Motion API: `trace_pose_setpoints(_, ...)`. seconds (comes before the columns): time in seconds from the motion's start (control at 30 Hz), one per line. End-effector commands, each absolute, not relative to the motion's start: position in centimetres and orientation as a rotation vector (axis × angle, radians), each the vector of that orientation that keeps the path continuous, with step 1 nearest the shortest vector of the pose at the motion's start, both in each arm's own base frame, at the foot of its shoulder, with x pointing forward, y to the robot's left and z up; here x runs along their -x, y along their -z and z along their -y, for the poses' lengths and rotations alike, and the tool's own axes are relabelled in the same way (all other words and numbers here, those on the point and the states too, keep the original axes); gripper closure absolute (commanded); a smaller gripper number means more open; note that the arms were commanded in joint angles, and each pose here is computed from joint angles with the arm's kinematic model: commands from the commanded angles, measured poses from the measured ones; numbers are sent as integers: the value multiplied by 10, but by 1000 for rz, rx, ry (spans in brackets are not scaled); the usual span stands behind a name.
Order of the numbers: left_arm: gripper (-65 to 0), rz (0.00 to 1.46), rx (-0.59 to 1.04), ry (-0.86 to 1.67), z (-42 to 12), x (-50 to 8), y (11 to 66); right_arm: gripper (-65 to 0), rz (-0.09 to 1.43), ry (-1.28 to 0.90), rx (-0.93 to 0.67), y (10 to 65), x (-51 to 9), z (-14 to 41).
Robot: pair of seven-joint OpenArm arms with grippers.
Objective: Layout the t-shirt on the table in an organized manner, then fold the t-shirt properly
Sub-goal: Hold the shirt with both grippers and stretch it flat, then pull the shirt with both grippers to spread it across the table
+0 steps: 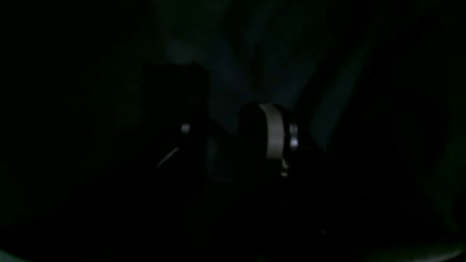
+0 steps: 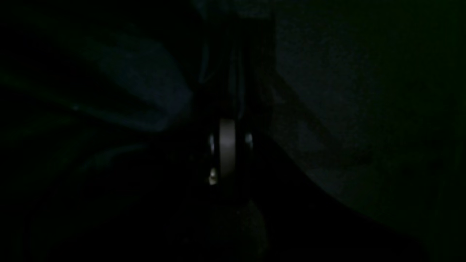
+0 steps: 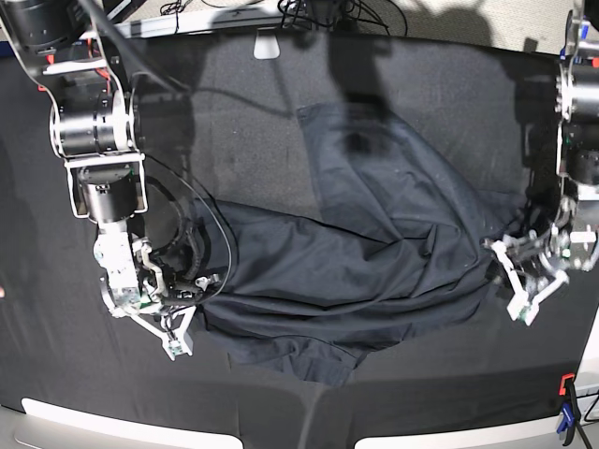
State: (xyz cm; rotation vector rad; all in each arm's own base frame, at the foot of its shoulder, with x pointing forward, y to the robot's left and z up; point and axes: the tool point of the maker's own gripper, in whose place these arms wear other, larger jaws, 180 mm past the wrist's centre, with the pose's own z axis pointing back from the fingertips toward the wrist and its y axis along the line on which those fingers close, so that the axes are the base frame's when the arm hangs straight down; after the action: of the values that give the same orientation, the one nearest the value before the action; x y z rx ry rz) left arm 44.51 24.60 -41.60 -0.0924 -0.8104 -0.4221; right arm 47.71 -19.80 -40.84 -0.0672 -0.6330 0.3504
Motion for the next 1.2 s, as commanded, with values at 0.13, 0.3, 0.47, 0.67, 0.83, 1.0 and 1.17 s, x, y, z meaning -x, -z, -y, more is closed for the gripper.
trace_pose_setpoints(0.13,-204,823,-49,439,-269,-457,405,0,716,-343,82,377,-501,201)
trace_pose_setpoints(0.3,-194,827,-173,419,-288,-462,403,0,731,-348,85,371,-504,200)
trace_pose_setpoints(0.47,-123,815,-222,381,-297,-462,404,0,745,-361,87,363,-507,197)
trace_pose_setpoints(0.67,0,821,-208,370,-296,-463,403,0,770,-367,90,355,-511,195)
trace_pose_setpoints(0.83,0,941,-193,325,-302,-480,362,0,870,-390,112,310,-530,188)
trace_pose_setpoints(1.0,0,1157,-237,203,-328,-501,272,0,1015,-408,110,234,-546,170)
trace_pose_setpoints(1.17,0,1225,-262,177,-340,-499,207,0,1121,-441,97,176,-536,153)
